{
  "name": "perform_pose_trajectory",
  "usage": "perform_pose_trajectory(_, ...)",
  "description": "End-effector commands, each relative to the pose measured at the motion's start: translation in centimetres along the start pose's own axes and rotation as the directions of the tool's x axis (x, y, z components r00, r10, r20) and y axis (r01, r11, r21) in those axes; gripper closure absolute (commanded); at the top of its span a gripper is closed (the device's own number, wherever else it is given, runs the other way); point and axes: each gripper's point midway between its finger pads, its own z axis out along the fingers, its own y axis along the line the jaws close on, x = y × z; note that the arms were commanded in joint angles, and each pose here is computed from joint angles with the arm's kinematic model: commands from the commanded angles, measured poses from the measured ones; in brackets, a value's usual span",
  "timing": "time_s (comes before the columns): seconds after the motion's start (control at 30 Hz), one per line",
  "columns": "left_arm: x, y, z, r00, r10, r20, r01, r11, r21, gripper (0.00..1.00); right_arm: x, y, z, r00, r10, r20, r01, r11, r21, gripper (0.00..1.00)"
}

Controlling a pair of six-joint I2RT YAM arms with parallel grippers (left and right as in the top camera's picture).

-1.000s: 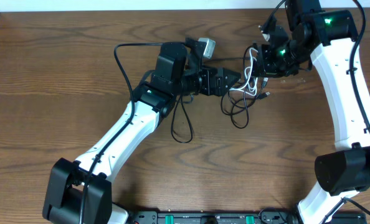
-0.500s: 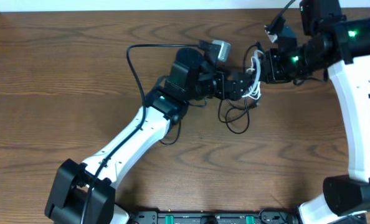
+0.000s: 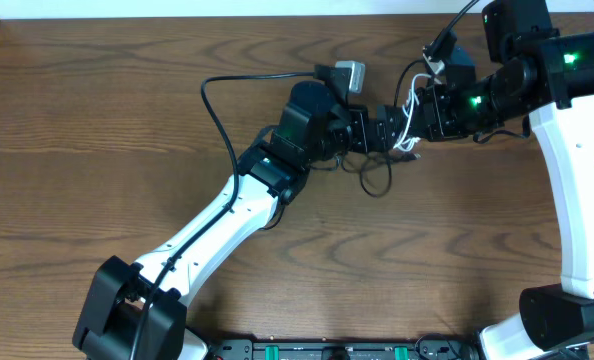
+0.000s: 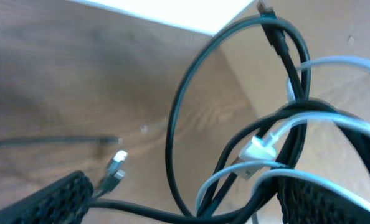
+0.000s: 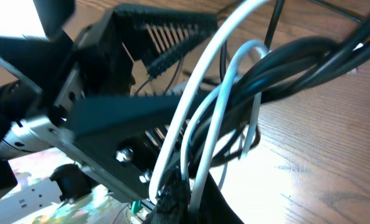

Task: Untangle cables

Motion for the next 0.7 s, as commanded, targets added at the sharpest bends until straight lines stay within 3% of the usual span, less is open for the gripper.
perform_pose_trajectory(0.0, -2.8, 1.3, -0.2, 0.992, -0.026, 0.124, 0.036, 0.996, -0.076, 0.04, 1.0, 2.4, -0.6, 0.999, -0.041, -0.011, 0.040, 0.995, -0.097, 0.99)
perform_pose_trajectory(0.23, -5.5, 4.8, -1.4, 0.969, -0.027, 0.246, 0.080, 0.974, -0.210, 0.04, 1.7, 1.6, -1.0, 0.999, -0.029, -0.026, 0.027, 0.998, -0.054, 0.99)
perform_pose_trajectory(0.43, -8.4, 8.7, -3.7, 0.938, -0.049, 0.343, 0.155, 0.945, -0.288, 0.03, 3.4, -0.4, -2.5, 0.999, 0.007, -0.043, -0.004, 0.998, 0.070, 0.99)
perform_pose_trajectory(0.67, -10.4, 12.5, -6.1, 0.923, -0.067, 0.379, 0.204, 0.920, -0.334, 0.04, 3.6, -2.3, -5.2, 0.997, 0.049, 0.052, -0.057, 0.985, 0.162, 0.99)
